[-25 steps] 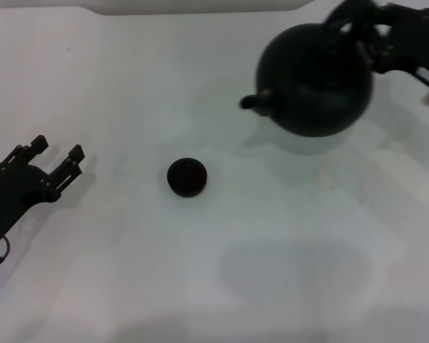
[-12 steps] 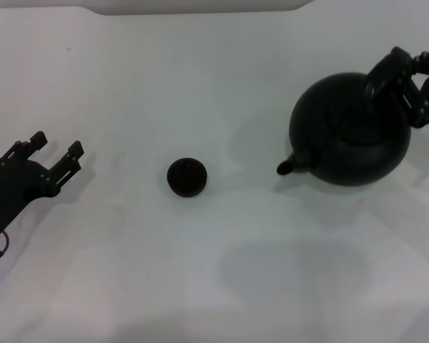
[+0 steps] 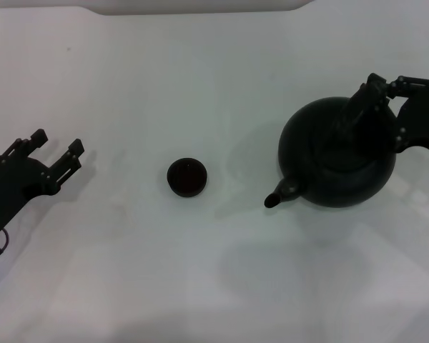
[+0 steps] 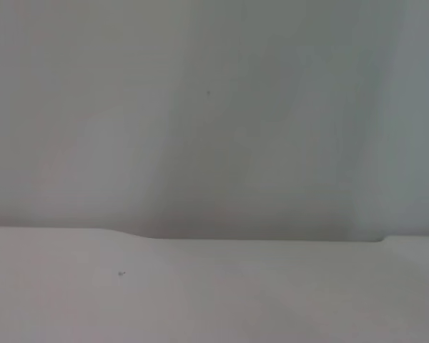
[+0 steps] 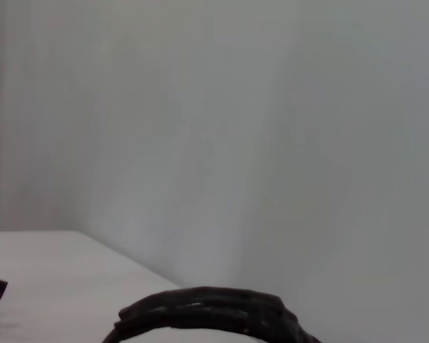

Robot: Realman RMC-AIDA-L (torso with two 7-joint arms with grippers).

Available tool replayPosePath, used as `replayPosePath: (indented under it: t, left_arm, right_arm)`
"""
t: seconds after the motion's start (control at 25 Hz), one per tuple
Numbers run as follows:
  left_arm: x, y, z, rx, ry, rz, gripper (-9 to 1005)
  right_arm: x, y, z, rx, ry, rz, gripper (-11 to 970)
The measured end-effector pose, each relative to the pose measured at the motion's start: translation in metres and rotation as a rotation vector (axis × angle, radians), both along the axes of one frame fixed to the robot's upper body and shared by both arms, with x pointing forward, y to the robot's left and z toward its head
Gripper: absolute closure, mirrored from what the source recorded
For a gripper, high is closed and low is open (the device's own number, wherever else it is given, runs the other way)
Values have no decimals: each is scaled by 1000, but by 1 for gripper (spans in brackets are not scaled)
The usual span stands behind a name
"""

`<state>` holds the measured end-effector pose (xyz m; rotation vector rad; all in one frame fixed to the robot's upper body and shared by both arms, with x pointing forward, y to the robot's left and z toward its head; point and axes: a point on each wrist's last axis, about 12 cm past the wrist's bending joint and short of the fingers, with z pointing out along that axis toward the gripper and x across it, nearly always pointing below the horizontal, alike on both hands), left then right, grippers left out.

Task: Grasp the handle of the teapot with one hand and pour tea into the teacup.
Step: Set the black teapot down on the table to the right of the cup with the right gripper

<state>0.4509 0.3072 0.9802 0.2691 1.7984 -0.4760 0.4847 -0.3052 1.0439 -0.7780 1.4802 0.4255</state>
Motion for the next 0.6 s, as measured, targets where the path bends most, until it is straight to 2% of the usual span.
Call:
replayPosePath:
  t: [0.6]
  left_arm:
    - [-1,1,-2,9,12,3,256]
  right_arm:
    - [-5,6,-13,-74,-19,8,851]
